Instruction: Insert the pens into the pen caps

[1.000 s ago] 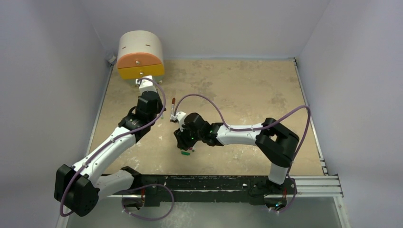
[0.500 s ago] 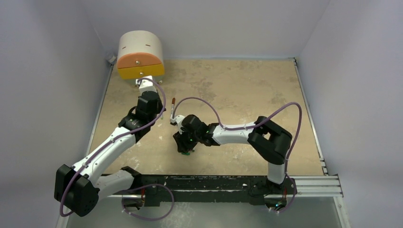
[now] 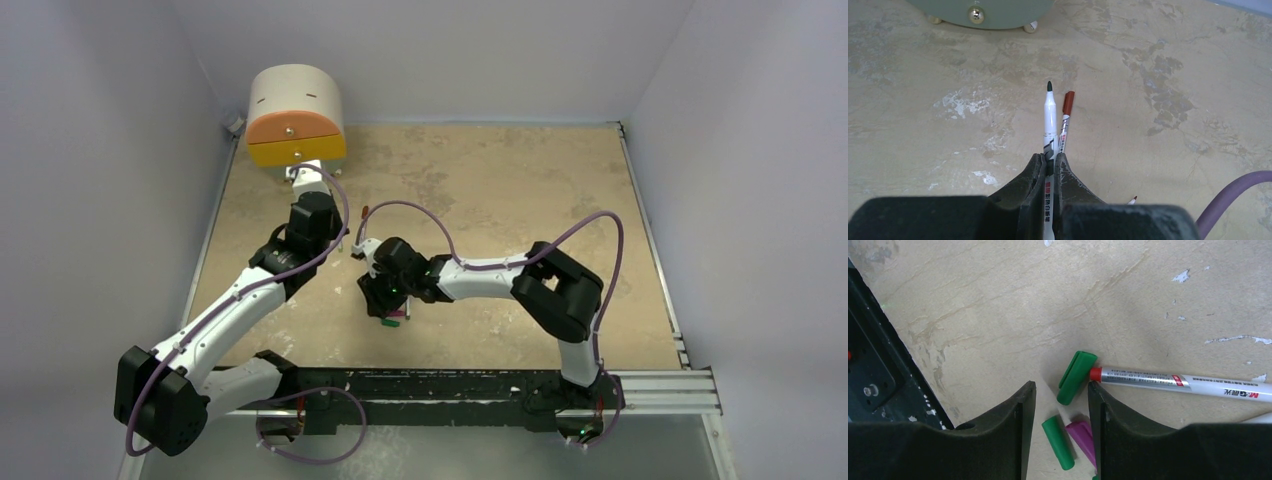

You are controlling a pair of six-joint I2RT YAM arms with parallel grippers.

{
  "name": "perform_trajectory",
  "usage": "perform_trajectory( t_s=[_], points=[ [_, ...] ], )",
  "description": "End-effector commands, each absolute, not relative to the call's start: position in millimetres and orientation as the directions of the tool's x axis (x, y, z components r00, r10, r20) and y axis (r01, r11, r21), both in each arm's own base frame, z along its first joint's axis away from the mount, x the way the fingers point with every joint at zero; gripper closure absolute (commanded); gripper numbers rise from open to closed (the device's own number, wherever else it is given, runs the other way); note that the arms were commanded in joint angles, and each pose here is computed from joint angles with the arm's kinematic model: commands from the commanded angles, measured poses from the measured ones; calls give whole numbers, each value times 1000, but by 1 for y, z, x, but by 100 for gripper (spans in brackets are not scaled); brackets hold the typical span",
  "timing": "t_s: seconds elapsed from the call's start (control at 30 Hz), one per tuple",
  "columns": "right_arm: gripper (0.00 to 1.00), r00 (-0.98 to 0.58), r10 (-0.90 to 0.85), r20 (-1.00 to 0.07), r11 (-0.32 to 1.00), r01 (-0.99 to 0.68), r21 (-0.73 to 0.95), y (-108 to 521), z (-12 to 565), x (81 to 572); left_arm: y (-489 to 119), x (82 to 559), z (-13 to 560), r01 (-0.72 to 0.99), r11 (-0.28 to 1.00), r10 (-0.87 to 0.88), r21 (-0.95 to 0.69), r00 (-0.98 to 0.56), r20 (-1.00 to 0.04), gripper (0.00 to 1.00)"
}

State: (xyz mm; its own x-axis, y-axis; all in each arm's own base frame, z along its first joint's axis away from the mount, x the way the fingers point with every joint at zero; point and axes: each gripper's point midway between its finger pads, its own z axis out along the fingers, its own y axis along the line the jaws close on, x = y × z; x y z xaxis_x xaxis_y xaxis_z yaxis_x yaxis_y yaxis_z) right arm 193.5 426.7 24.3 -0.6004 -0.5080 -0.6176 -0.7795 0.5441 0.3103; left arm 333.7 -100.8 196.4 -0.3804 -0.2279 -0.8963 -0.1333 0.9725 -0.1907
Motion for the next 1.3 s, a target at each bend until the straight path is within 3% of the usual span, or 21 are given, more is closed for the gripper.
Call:
perform_trajectory(
  t_s=[0.0,0.5,0.73,1.1,1.27],
  points=[
    [53,-613,-512,-601,570,-766,297,429,25,196,-98,335,208,-143,966,-254,-218,-340,-905,100],
    [56,-594,-529,-606,642,-747,172,423,18,220,-97,334,207,-142,966,-254,-217,-339,-906,100],
    [62,-569,-572,-591,634,-764,122,419,16,208,-96,335,209,-144,965,-257,-220,-333,-907,100],
    [62,-558,-600,-573,627,-773,96,423,5,199,-97,333,212,-139,963,-263,-229,-328,-907,100],
    [72,-562,-603,-567,634,-768,87,420,4,197,-96,332,212,-143,963,-265,-230,-325,-908,100]
  ],
)
